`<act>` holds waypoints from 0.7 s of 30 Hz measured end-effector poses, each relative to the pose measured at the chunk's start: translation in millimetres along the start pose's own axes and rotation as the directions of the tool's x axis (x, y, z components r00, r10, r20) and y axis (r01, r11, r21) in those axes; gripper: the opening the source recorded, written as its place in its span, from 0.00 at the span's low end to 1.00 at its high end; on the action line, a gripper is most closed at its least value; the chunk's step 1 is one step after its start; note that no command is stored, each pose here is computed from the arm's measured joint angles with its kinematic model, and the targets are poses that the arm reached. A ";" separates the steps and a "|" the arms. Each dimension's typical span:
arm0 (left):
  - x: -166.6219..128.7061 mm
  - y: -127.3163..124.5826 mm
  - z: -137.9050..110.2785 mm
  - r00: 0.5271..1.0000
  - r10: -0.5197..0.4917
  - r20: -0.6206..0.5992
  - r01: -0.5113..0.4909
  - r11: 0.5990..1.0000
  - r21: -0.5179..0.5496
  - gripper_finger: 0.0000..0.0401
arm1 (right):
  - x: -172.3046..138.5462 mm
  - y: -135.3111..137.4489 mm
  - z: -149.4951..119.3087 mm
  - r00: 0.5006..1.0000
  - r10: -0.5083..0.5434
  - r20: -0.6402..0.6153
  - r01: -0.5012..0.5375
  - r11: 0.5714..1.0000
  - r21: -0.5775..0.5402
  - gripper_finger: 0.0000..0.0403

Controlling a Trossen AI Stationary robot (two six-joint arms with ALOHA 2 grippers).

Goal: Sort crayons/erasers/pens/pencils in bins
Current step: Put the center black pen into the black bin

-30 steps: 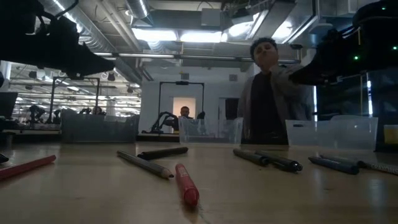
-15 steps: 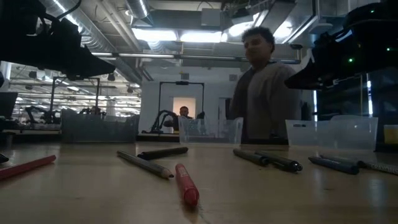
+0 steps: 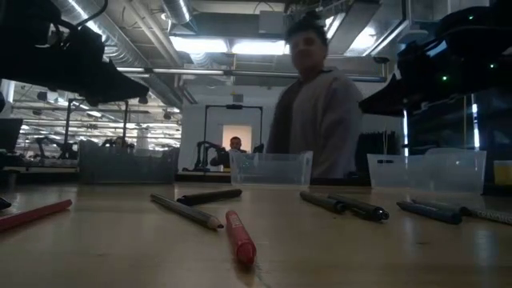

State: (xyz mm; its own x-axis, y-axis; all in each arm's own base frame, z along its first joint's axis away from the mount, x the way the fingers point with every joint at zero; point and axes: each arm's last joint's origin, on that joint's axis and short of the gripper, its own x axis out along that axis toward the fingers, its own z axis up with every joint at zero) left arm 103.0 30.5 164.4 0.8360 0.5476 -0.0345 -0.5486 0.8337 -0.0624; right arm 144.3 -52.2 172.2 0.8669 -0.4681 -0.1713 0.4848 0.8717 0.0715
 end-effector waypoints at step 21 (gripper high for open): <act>1.9 -3.1 -4.9 0.999 0.027 -0.047 -0.025 0.999 0.040 0.23 | 32.1 8.7 13.3 0.997 0.043 -0.067 -0.047 0.997 -0.054 0.38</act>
State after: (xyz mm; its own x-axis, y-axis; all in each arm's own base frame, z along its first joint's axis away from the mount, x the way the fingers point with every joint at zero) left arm 106.3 28.6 159.7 0.8205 0.5657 -0.0826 -0.5690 0.8221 -0.0214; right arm 177.9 -61.6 180.4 0.8772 -0.4194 -0.2339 0.4368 0.8992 0.0260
